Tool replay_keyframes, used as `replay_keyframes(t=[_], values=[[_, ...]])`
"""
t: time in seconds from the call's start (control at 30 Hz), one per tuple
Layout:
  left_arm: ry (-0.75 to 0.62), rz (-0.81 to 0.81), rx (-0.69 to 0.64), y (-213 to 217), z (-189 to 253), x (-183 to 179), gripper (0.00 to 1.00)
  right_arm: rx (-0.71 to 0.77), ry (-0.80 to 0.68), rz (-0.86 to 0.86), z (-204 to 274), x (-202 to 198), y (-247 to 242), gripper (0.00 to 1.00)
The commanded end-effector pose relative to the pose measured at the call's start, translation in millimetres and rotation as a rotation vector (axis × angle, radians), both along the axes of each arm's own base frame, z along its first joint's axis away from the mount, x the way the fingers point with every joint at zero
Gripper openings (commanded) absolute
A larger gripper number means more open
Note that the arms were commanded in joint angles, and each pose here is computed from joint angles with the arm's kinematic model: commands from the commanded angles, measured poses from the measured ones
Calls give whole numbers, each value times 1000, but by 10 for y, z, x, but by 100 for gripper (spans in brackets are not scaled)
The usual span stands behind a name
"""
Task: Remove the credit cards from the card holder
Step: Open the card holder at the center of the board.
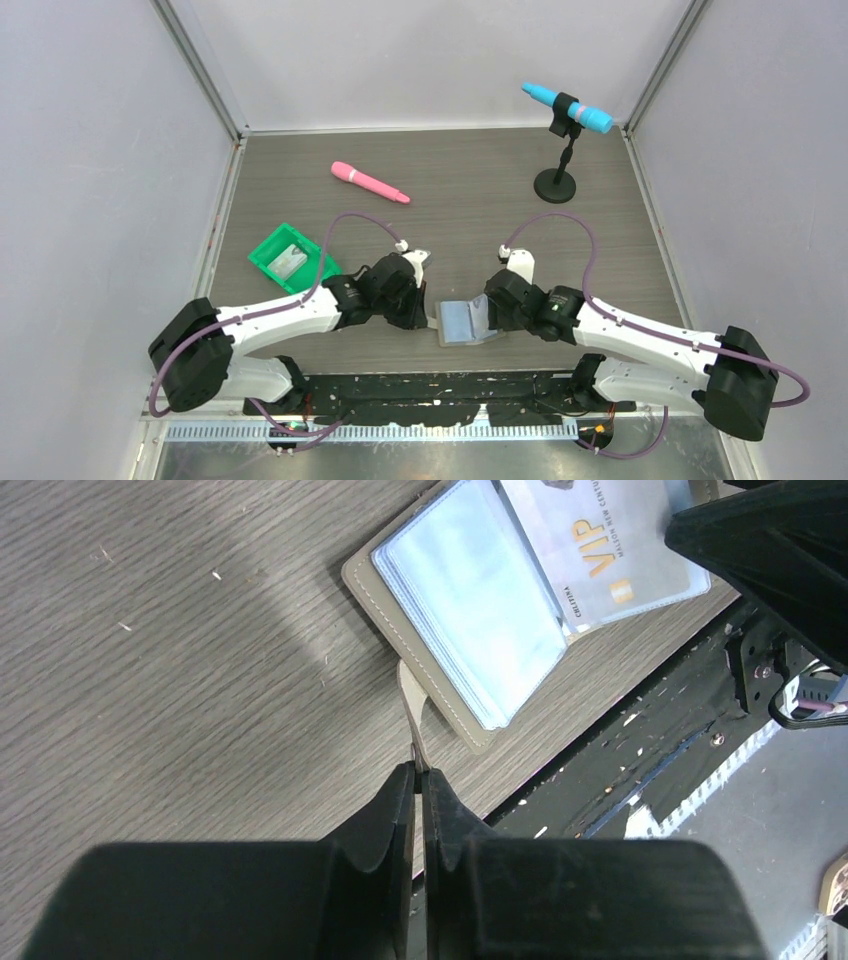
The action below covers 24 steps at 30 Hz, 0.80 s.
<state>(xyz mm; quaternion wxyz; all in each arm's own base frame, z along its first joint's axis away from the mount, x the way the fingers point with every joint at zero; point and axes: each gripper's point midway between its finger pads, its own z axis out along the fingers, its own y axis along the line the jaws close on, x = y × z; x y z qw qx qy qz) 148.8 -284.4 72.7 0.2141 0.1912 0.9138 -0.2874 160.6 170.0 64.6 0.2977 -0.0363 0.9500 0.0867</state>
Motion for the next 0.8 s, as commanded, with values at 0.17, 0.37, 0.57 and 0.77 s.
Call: replay_keyframes(t=[0.17, 0.37, 0.57, 0.77], values=[[18, 35, -60, -132, 443, 54, 26, 45, -3, -9, -48, 85, 105, 49], [80, 13, -190, -379, 704, -12, 27, 71, 1, -5, -50, 98, 149, 46], [107, -1, -312, -675, 655, 45, 25, 70, 7, -28, -92, 111, 94, 42], [153, -3, -399, -921, 469, 100, 25, 134, 25, -34, -263, 44, 54, 42]])
